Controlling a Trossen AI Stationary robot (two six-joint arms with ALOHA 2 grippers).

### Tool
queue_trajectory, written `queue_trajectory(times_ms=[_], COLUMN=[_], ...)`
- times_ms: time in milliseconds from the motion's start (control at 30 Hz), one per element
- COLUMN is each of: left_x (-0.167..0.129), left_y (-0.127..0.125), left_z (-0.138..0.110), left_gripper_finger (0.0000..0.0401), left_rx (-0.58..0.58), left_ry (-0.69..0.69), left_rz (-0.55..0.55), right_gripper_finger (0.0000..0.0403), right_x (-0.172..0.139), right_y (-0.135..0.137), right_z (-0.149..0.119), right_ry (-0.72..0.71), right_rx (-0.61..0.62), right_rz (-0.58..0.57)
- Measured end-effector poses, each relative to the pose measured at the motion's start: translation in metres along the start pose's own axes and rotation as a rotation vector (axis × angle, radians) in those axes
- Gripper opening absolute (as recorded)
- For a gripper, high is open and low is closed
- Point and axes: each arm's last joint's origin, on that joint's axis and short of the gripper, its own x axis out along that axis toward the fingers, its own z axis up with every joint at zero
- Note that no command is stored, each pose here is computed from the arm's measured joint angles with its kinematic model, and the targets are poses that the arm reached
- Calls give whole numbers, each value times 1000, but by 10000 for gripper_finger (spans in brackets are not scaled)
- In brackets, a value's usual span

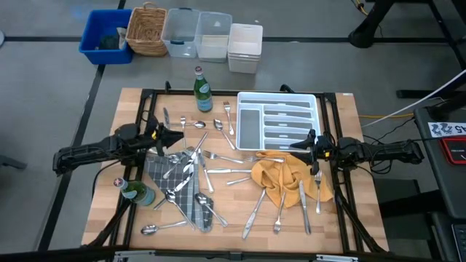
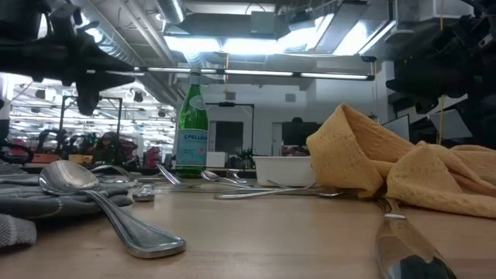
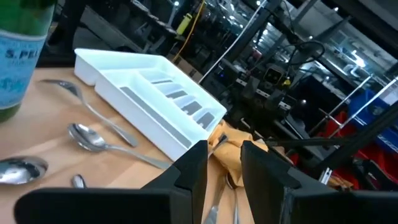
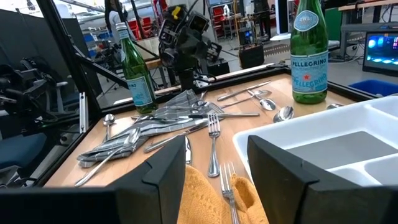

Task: Sort silverware
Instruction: Put the silver fork into the cutlery tray

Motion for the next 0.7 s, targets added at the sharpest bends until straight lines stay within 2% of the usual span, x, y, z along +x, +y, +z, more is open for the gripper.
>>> queue_trajectory(times_ms=[200,400,533,700], left_x=[4,21,38,57], left_y=[-18,-34,-37,-33], left_z=[25,46,49,41], left_gripper_finger=[86,86,86,86], left_rx=[118,203,223,226], left_ry=[139,413,615,816], left_rz=[84,235,345,461], right_gripper_finger=[175,175,175,175], right_x=[0,0,0,0], right_y=[-1,-3,-3,-3], right_z=[0,1,1,1], right_ry=[-5,-25,-28,-28], right_rx=[0,1,1,1], right_rz=[-24,-98,-108,-109])
